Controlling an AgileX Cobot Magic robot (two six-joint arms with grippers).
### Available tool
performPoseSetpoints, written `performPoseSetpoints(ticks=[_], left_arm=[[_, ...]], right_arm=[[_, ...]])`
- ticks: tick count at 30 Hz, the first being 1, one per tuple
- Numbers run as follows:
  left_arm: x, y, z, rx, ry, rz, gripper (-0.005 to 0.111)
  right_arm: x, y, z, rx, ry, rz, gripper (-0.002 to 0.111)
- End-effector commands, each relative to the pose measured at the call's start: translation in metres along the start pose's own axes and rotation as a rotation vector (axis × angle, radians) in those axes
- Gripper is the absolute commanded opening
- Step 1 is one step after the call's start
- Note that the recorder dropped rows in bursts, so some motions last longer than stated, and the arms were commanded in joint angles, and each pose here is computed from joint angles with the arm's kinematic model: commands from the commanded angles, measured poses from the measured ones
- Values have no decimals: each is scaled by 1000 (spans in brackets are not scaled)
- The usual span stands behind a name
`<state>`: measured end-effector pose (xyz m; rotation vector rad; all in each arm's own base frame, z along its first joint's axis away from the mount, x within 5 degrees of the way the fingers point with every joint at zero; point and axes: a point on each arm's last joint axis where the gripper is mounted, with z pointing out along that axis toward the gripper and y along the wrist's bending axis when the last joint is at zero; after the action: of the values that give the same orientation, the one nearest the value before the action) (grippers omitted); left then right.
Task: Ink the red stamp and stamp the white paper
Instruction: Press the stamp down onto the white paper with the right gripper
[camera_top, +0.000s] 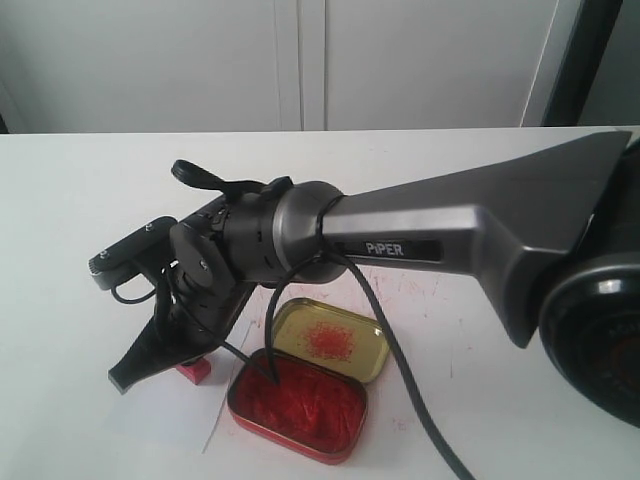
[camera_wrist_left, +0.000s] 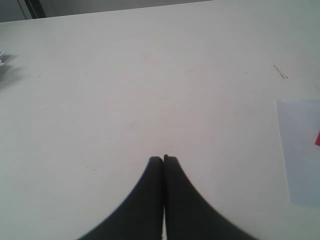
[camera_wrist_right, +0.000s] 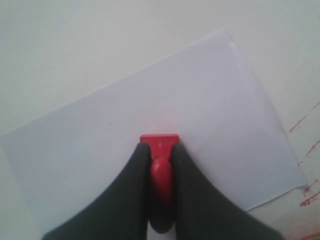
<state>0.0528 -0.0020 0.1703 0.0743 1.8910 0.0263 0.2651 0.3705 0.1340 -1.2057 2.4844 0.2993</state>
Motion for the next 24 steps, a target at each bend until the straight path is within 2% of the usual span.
performPoseSetpoints(ticks=[1,14,24], left_arm=[[1,0,0,3,1,-9,0],[1,0,0,3,1,-9,0],[1,0,0,3,1,-9,0]], right_arm=[[27,-3,17,18,181,-53,0],[18,-2,-2,3,137,-255,0],[14,-2,-11,5,112,-261,0]])
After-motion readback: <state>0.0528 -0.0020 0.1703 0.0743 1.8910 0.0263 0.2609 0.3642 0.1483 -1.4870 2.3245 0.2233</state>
